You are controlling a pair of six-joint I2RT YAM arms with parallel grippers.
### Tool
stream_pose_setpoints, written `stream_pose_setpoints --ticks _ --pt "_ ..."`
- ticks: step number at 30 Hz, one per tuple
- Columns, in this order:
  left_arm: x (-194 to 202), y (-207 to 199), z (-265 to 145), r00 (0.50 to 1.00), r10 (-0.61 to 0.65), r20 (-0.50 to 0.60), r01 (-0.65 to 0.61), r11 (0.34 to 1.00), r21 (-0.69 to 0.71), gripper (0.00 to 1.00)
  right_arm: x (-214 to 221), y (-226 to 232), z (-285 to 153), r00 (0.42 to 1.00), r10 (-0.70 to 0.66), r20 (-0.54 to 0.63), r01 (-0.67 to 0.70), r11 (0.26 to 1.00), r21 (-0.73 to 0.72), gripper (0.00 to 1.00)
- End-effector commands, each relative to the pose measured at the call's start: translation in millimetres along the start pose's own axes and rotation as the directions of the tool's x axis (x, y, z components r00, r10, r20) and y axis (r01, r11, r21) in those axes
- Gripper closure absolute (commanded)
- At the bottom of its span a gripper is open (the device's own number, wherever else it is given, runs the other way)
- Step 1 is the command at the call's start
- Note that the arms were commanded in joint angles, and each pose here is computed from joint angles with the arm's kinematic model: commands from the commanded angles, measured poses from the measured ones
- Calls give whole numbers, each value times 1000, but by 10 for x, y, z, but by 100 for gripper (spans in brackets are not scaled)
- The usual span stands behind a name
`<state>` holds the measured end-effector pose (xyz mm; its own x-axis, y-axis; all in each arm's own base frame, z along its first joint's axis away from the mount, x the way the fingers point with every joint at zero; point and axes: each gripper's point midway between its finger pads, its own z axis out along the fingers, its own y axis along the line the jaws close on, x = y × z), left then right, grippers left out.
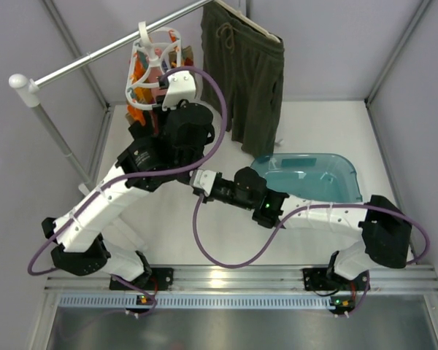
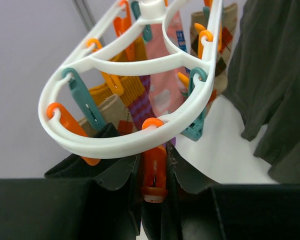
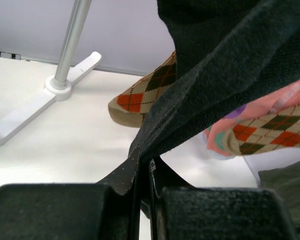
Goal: Remove the socks clipped to the hanger
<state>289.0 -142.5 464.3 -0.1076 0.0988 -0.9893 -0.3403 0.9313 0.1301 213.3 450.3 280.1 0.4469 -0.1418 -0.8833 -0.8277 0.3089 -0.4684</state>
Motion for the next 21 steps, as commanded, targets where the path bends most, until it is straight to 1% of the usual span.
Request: stream_pose_setpoints --ticks 1,3,6,7,9,10,11,12,13,14,15,16,17,18,20,21 --pt "-22 -74 19 994 -100 -38 105 981 162 100 -280 -3 -153 995 39 91 -40 999 10 100" --pt "41 -84 70 994 -98 -57 106 977 184 100 -257 7 -188 994 58 92 -60 998 10 100" --pt "73 -188 38 992 -98 -79 116 956 268 99 -243 -6 -249 994 78 77 -78 997 4 100" --pt "83 -225 26 992 -95 -84 116 951 288 77 -304 -38 -292 992 83 90 -84 996 7 100" --pt "85 -302 -28 992 -89 -95 117 929 351 61 -265 -79 -352 991 108 80 -111 994 22 100" --pt "80 -323 -44 992 -83 -95 112 922 370 48 -312 -117 -402 989 114 91 -117 993 32 100" --pt "67 -383 -76 992 -81 -100 115 905 409 41 -283 -126 -433 989 119 83 -122 992 36 100" --pt "54 -411 -105 992 -74 -99 110 892 438 36 -285 -135 -461 989 122 81 -125 991 37 100" --pt "44 -437 -127 993 -69 -99 108 881 461 29 -341 -164 -512 988 125 91 -129 991 42 100" --pt "3 -456 -160 993 -74 -96 112 867 485 25 -333 -178 -539 988 131 86 -135 990 43 100" --pt "-4 -536 -224 993 -63 -101 108 835 540 20 -297 -152 -574 986 150 68 -153 988 30 100" --pt "-28 -561 -262 993 -66 -101 112 817 566 16 -350 -182 -630 984 157 78 -159 987 26 100" --pt "-71 -600 -319 992 -71 -100 117 789 604 9 -332 -180 -661 984 165 73 -165 986 2 100" --pt "-108 -655 -420 993 -68 -97 116 739 663 2 -289 -158 -698 981 185 50 -185 983 -18 100" --pt "-176 -719 -549 993 -73 -90 116 673 731 2 -337 -186 -787 978 203 48 -200 978 -65 100" --pt "-223 -744 -661 994 -77 -83 113 617 779 2 -328 -185 -817 974 223 37 -220 972 -82 100"
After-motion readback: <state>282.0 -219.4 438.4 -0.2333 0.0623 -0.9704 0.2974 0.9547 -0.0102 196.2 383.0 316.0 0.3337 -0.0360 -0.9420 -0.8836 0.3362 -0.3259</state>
